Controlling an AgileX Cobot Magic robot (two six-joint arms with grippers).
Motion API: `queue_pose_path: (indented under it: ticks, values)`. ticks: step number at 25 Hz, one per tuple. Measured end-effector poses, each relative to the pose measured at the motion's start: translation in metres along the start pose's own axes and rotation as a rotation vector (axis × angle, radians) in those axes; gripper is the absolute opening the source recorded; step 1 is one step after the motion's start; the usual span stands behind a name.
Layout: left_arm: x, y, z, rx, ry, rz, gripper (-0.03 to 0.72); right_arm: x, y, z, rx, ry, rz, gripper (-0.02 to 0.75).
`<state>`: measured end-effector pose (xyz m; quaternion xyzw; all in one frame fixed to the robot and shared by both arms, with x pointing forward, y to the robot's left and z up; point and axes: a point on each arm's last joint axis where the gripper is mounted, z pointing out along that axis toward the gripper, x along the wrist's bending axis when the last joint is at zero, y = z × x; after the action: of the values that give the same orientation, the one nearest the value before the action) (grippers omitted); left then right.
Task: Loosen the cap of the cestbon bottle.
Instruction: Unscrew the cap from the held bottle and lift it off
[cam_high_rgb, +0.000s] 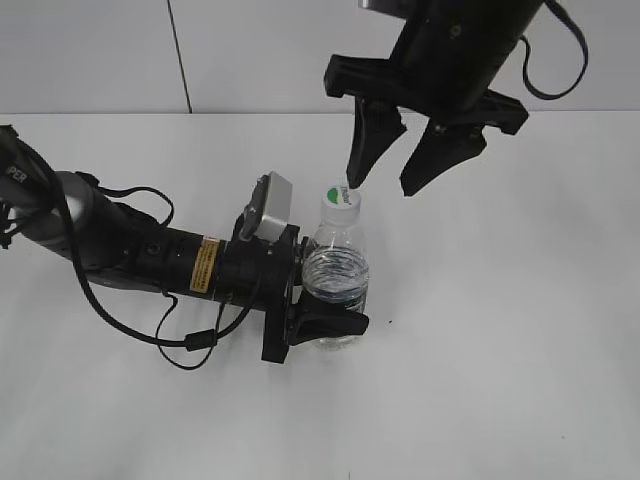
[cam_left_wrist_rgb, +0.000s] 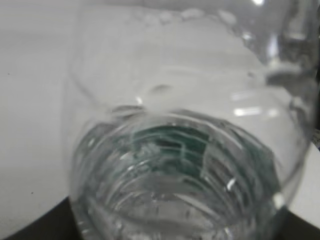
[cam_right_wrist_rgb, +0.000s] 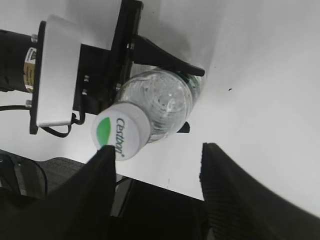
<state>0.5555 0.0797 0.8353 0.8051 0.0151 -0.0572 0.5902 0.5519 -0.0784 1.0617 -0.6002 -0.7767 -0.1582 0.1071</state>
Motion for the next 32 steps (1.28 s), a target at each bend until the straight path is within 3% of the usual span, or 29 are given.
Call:
queue_pose_path:
  ticks: [15, 32]
  values:
    - [0.000, 0.000, 0.000, 0.006, 0.004, 0.000, 0.406, 0.018, 0.003, 0.005, -0.079, 0.056, -0.001, 0.409]
    - [0.000, 0.000, 0.001, 0.006, 0.005, 0.001, 0.406, 0.019, 0.001, 0.030, -0.012, -0.030, -0.028, 0.408]
